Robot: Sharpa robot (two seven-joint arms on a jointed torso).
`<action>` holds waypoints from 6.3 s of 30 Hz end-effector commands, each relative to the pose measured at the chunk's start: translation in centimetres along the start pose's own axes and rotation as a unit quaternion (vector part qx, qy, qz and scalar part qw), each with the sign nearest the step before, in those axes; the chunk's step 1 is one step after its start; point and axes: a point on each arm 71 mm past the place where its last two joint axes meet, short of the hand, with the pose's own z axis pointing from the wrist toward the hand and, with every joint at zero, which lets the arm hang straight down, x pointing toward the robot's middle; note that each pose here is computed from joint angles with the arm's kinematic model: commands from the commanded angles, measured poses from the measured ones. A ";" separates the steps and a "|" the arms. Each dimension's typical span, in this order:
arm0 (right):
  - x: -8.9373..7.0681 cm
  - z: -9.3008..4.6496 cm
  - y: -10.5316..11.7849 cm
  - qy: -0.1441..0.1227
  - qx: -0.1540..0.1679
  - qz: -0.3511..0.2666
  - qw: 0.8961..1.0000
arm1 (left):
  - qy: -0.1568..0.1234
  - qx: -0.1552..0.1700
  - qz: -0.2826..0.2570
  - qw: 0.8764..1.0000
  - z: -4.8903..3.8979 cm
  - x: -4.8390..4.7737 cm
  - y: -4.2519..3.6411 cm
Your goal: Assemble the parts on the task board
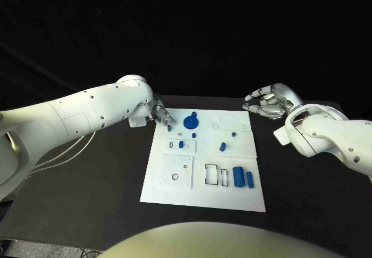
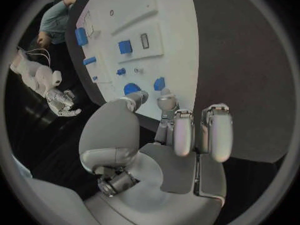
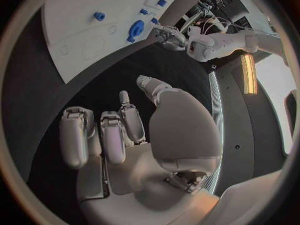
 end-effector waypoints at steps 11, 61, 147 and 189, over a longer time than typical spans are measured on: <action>0.2 0.0 0.1 0.005 -0.005 -0.001 1.000 | 0.025 0.005 0.008 1.000 0.14 0.72 -0.11; 0.0 0.0 -0.1 0.005 0.000 -0.003 1.000 | 0.022 0.067 -0.113 0.991 -1.38 1.87 0.35; 0.3 -0.1 -0.6 0.009 0.004 -0.002 1.000 | 0.049 0.073 0.028 0.996 -2.91 7.41 0.15; 0.2 -0.2 -0.7 0.008 0.005 -0.002 1.000 | 0.066 0.064 0.037 0.995 -2.30 8.08 -0.12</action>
